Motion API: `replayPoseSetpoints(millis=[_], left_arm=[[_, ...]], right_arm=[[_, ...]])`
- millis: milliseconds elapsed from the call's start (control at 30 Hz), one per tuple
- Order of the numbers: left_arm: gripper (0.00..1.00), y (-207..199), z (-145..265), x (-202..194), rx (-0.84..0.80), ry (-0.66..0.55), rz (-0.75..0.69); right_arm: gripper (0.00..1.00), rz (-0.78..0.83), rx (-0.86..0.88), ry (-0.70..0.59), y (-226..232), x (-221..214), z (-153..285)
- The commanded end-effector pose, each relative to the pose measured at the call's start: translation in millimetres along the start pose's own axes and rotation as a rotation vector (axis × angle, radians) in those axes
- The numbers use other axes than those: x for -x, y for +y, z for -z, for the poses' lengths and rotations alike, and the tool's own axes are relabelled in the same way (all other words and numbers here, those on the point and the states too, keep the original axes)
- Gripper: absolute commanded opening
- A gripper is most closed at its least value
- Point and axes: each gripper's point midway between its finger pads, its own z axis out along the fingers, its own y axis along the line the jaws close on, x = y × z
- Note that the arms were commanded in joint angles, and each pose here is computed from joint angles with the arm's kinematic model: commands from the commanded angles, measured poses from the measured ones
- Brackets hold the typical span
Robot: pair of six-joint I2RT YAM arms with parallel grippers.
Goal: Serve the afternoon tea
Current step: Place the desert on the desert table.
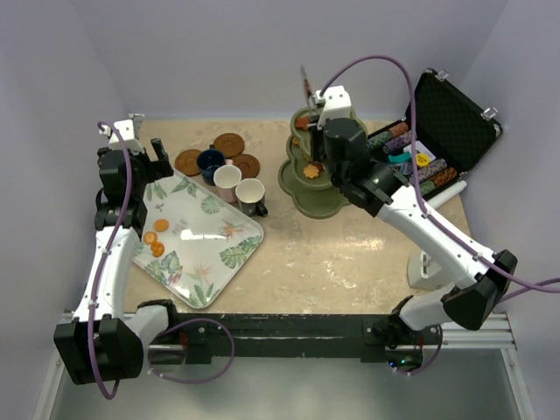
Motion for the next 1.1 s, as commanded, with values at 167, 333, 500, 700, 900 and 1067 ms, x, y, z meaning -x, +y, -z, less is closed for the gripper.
replayPoseSetpoints(millis=[167,333,500,700,900,1067], left_arm=[[0.99,-3,3,19,-0.008,-0.062,-0.002],[0.99,-3,3,19,-0.009,-0.062,-0.002],[1.0,-3,3,20,-0.009,-0.065,-0.001],[0.99,-4,2,18,-0.012,-0.059,-0.002],[1.0,-3,2,18,-0.011,-0.06,-0.002],[0.99,-4,2,17,-0.015,-0.055,-0.002]], right_arm=[[0.19,-0.052,-0.134,-0.082,-73,41,2],[0.2,-0.055,-0.137,-0.074,-85,35,-3],[0.2,-0.057,-0.166,-0.037,-96,19,-11],[0.21,-0.063,-0.138,-0.015,-94,7,-14],[0.22,-0.062,-0.109,0.012,-88,-5,-15],[0.25,-0.061,-0.11,0.041,-87,-16,-18]])
